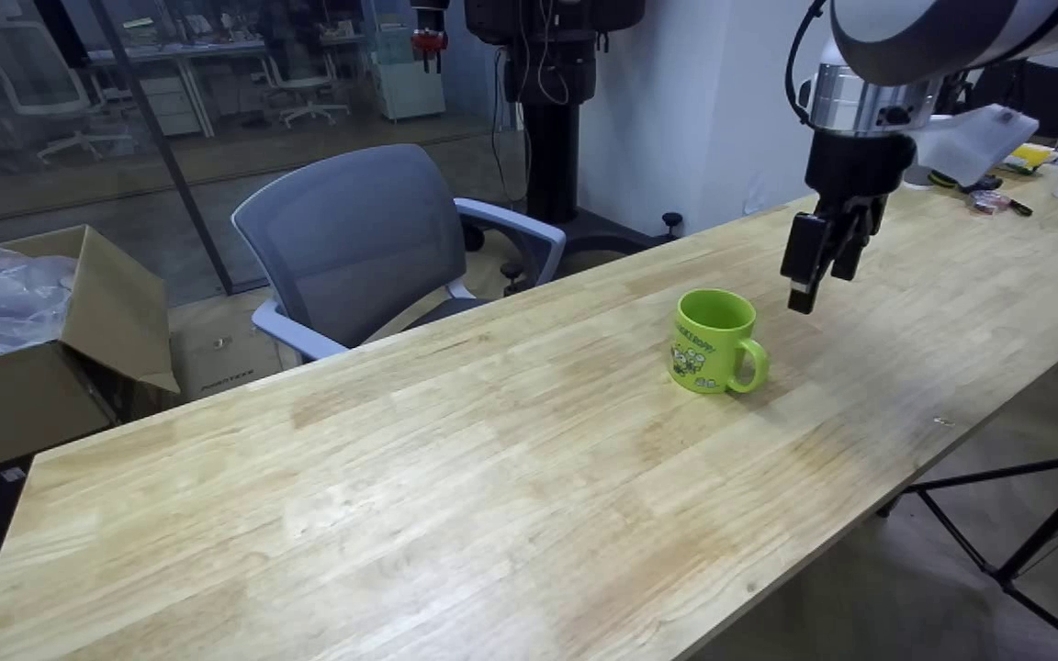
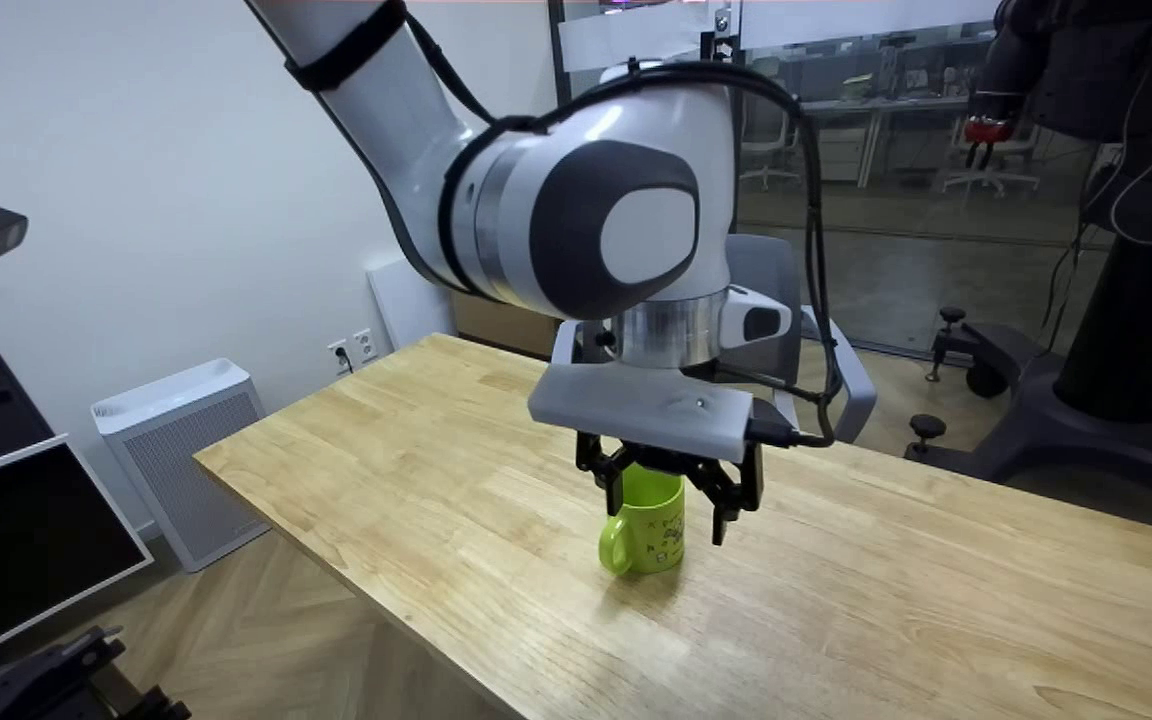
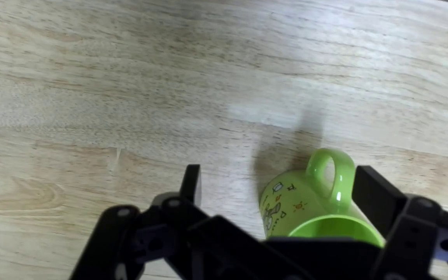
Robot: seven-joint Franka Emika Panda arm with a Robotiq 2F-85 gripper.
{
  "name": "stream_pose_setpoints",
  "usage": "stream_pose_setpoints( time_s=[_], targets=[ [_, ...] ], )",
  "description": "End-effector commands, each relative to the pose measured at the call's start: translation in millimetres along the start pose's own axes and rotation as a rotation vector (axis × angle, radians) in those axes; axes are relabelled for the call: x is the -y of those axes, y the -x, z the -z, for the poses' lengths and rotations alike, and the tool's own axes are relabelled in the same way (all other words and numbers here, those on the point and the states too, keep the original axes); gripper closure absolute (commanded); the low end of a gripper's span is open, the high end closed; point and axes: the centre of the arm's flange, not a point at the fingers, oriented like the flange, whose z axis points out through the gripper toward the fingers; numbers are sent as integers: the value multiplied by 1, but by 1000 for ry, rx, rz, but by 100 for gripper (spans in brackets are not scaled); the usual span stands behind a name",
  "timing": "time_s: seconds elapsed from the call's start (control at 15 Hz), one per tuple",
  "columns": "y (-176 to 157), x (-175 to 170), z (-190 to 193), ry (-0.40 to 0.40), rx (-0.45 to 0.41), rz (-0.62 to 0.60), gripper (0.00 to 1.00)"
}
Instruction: Move the mug to the right
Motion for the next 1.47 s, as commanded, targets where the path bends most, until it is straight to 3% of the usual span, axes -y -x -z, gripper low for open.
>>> stream_pose_setpoints(
  time_s=[0.0, 0.2, 0.87, 1.4],
  targets=[
    [-14, -6, 4, 7, -37, 15, 0],
    [-23, -8, 7, 15, -52, 25, 0],
    [-79, -22, -7, 7, 18, -16, 0],
    [-77, -9, -27, 12, 37, -79, 0]
  ],
)
